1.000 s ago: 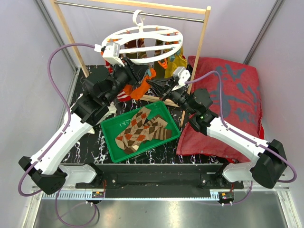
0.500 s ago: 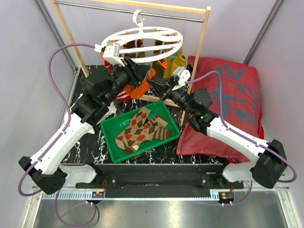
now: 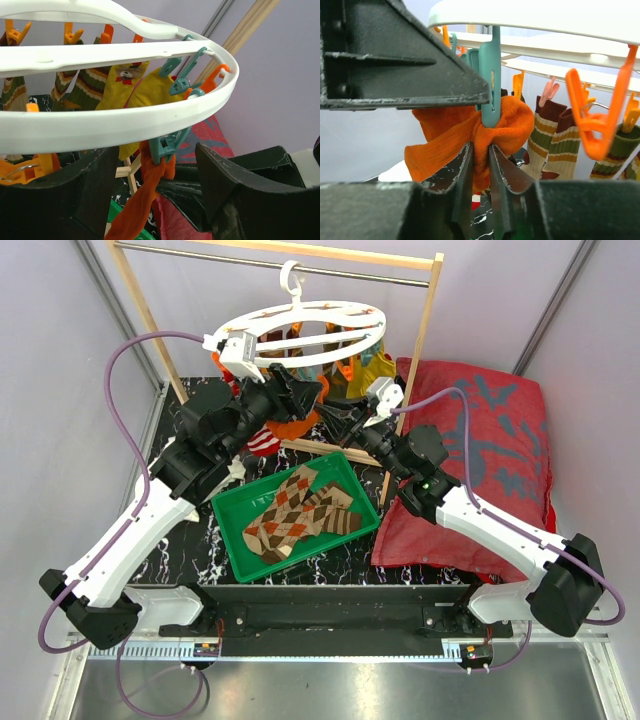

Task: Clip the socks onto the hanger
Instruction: Clamp the sock onto the hanger, then reset both arms

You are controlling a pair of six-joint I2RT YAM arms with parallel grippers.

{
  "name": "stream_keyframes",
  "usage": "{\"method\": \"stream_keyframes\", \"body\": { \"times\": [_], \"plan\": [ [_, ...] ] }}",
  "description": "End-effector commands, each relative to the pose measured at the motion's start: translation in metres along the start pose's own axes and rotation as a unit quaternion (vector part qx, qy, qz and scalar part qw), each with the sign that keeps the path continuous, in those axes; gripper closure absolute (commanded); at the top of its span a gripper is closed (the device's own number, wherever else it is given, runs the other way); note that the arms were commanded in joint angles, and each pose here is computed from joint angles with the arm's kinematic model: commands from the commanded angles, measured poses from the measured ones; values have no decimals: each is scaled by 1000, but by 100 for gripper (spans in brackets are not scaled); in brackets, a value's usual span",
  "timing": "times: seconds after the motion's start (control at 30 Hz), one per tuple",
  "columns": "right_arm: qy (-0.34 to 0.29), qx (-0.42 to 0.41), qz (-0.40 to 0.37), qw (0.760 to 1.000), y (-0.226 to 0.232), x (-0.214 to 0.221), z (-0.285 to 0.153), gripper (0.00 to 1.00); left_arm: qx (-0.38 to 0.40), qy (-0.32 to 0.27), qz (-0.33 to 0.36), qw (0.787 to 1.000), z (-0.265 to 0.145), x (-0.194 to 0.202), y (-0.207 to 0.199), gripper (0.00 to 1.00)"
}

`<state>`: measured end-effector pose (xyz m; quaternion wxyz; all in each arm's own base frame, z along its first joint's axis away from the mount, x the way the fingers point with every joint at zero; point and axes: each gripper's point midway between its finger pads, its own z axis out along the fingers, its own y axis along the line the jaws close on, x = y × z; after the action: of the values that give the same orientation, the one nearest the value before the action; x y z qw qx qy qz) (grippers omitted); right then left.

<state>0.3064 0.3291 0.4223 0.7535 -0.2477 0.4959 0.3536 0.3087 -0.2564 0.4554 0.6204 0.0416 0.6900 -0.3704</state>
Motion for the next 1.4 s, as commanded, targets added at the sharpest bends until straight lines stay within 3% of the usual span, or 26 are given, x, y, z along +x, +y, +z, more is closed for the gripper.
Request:
{"method": "stream_keyframes", "body": {
  "times": [0.0, 0.5, 0.8, 1.37],
  "plan": [
    [-22, 26, -12, 999, -12, -22, 3, 70, 3, -33, 10, 999, -8, -25, -6, 34],
    [13, 37, -12, 999, -14, -18, -14, 30, -17, -34, 16, 999, -5, -24, 5, 32],
    [82, 62, -8, 995, -20, -5, -37, 7, -24, -41, 20, 999, -8, -30, 8, 32],
    [114, 104, 36, 987, -65, -19, -58, 4, -31, -45, 21, 998, -13, -35, 13, 31]
  ]
}}
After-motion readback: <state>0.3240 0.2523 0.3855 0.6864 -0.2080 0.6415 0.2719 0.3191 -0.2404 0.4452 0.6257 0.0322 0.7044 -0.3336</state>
